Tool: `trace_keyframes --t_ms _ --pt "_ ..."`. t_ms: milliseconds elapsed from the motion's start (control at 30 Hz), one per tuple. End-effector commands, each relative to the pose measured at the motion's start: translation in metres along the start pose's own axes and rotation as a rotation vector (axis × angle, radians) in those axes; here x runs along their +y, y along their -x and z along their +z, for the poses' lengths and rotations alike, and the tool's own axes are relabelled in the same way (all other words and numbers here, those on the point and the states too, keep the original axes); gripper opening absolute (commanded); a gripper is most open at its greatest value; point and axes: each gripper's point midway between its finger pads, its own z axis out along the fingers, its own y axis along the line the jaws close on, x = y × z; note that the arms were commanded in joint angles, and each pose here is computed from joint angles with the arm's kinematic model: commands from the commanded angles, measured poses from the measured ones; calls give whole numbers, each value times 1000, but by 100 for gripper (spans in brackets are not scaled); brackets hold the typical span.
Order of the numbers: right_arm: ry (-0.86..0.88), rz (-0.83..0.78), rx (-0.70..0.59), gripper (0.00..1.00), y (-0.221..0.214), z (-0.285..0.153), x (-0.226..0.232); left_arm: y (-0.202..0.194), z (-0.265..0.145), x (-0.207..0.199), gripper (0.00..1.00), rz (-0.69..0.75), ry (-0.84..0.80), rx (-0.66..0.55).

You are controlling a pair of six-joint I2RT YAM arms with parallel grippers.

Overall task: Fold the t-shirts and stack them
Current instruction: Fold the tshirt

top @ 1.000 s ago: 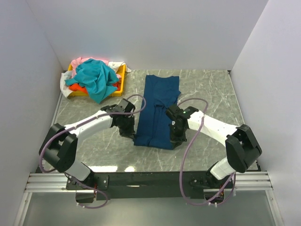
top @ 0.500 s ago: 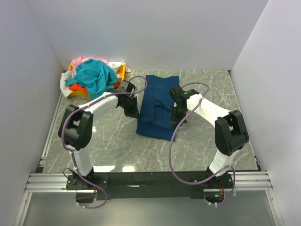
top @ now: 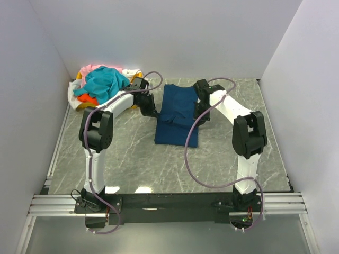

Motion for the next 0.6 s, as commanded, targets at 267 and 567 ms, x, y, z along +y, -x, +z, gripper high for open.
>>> trace_keyframes --t_ms 267,567 --pt "-47 6 1 0 19 -3 -16 39 6 -24 0 69 -137 -40" --pt "-19 -6 -26 0 37 1 -16 40 9 -13 0 22 -96 -57"
